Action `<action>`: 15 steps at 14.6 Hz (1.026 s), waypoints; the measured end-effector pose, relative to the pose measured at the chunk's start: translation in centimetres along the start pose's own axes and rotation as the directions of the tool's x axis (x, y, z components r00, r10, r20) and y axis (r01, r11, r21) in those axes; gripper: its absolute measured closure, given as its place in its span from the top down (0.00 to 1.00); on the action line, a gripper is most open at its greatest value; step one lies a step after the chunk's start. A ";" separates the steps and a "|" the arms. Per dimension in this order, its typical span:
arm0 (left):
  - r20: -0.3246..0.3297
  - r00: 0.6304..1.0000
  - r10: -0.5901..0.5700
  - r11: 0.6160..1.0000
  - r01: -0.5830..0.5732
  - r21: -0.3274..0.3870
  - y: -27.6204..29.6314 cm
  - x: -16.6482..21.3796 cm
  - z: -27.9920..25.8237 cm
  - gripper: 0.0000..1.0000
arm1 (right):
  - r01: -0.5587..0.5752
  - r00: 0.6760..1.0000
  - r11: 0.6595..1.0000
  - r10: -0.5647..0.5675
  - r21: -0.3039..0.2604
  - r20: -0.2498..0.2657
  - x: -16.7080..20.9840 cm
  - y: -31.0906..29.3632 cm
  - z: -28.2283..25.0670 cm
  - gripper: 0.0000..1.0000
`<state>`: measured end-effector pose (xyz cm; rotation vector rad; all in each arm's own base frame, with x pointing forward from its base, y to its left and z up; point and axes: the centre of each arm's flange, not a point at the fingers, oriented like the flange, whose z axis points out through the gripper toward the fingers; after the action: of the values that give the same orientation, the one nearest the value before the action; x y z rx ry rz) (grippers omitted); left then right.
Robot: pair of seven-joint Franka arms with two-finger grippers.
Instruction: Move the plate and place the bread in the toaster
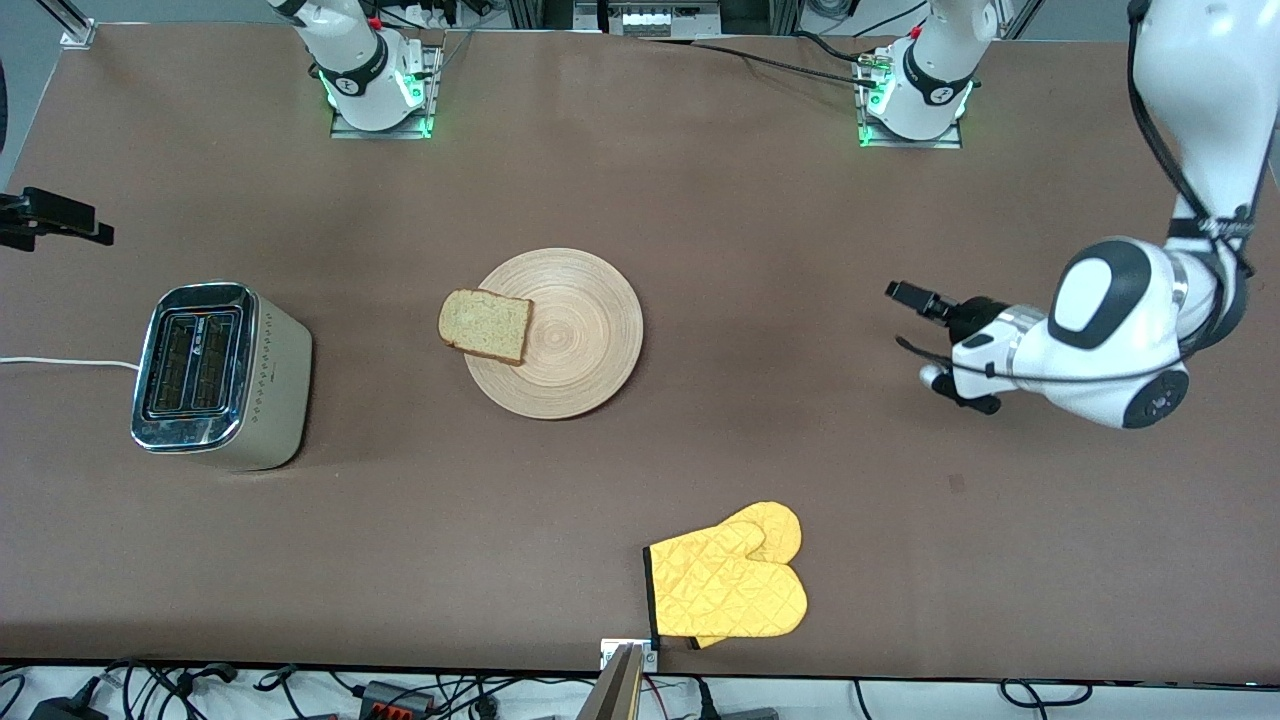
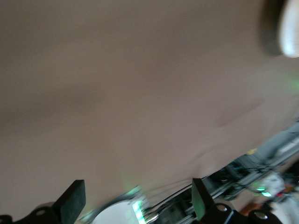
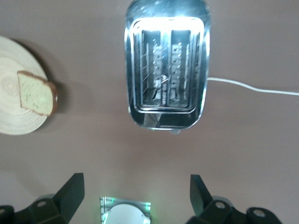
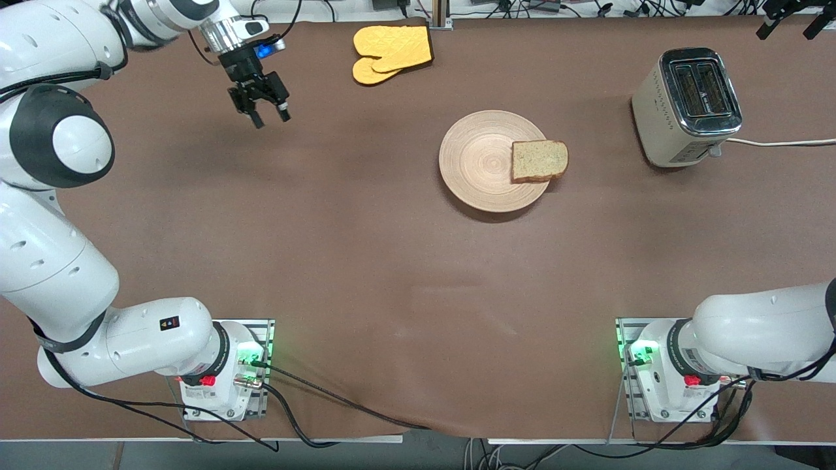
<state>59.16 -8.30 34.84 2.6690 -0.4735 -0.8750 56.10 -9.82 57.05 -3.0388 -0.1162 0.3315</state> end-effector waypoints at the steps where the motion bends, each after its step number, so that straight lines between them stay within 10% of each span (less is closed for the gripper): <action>1: 0.014 1.000 -0.012 0.995 0.011 0.101 0.6 -0.8 -0.7 1.00 | 0.017 1.000 1.000 -0.017 0.003 0.019 0.0 -1.0 0.2 1.00; 6: -0.054 0.996 -0.070 0.936 0.085 0.342 0.7 -3.6 -5.3 1.00 | 0.094 0.992 0.995 -0.095 0.021 0.078 0.6 -5.9 1.1 1.00; 15: -0.390 0.917 -0.079 0.915 0.222 0.337 4.7 -13.0 -19.0 1.00 | 0.089 0.989 0.995 -0.093 0.041 0.114 2.4 -5.4 3.6 1.00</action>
<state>59.89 -4.20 57.99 3.1633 -0.3714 -0.3136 57.29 -3.98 53.51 -2.9663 -0.2527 0.4962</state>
